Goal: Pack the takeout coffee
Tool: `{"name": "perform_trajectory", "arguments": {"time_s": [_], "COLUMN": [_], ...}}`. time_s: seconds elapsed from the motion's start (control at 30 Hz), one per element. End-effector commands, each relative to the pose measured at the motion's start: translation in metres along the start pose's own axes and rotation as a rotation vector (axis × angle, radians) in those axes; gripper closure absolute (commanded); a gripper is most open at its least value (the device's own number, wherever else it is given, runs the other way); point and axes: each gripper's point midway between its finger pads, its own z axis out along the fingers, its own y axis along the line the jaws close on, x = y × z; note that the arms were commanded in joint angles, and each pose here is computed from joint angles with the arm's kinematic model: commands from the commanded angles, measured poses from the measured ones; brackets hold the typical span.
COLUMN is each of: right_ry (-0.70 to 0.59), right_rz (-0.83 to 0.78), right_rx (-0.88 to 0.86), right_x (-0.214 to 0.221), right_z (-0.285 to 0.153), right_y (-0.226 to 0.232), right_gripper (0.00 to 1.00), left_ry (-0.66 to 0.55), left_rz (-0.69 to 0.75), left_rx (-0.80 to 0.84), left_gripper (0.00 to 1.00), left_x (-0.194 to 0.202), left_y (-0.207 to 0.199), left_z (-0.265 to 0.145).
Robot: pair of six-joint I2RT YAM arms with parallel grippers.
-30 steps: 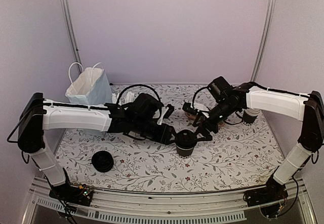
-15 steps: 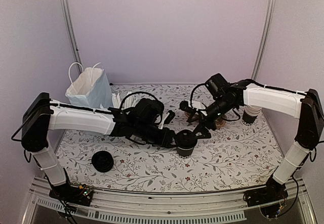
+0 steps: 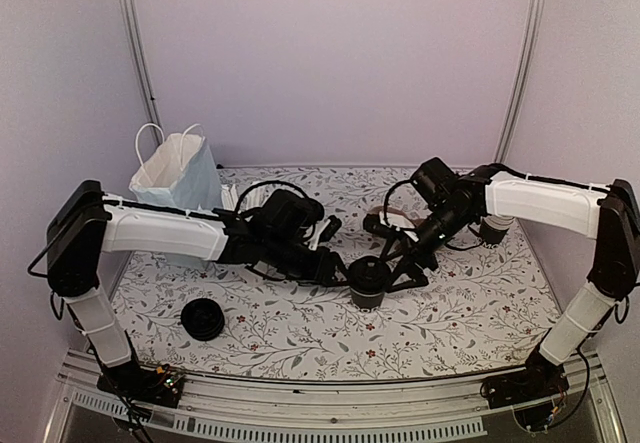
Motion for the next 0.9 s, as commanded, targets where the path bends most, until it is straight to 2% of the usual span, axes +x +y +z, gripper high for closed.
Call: {"name": "perform_trajectory", "arguments": {"time_s": [0.0, 0.2, 0.37, 0.47, 0.87], "right_ry": [-0.04, -0.109, -0.193, -0.187, -0.184], "right_rz": [0.035, 0.122, 0.289, 0.403, 0.515], "right_rx": [-0.046, -0.003, 0.053, 0.053, -0.1], "right_x": [-0.008, -0.017, -0.008, 0.009, 0.025], "right_z": [-0.012, -0.034, -0.054, -0.05, -0.021], "right_y": [0.017, -0.008, -0.05, -0.067, -0.061], "right_gripper": [0.04, 0.05, 0.09, 0.12, 0.22], "left_ry": [0.036, 0.045, 0.037, 0.029, 0.022], "left_rz": [-0.023, -0.038, -0.032, -0.023, -0.009], "left_rx": [-0.023, 0.013, 0.05, 0.064, 0.089], "left_gripper": [0.5, 0.52, 0.53, 0.53, 0.54], "left_x": [0.005, 0.002, -0.004, -0.01, -0.025], "left_y": [0.019, 0.018, 0.011, 0.006, -0.003], "left_z": [0.008, 0.01, 0.011, 0.012, 0.019]}}
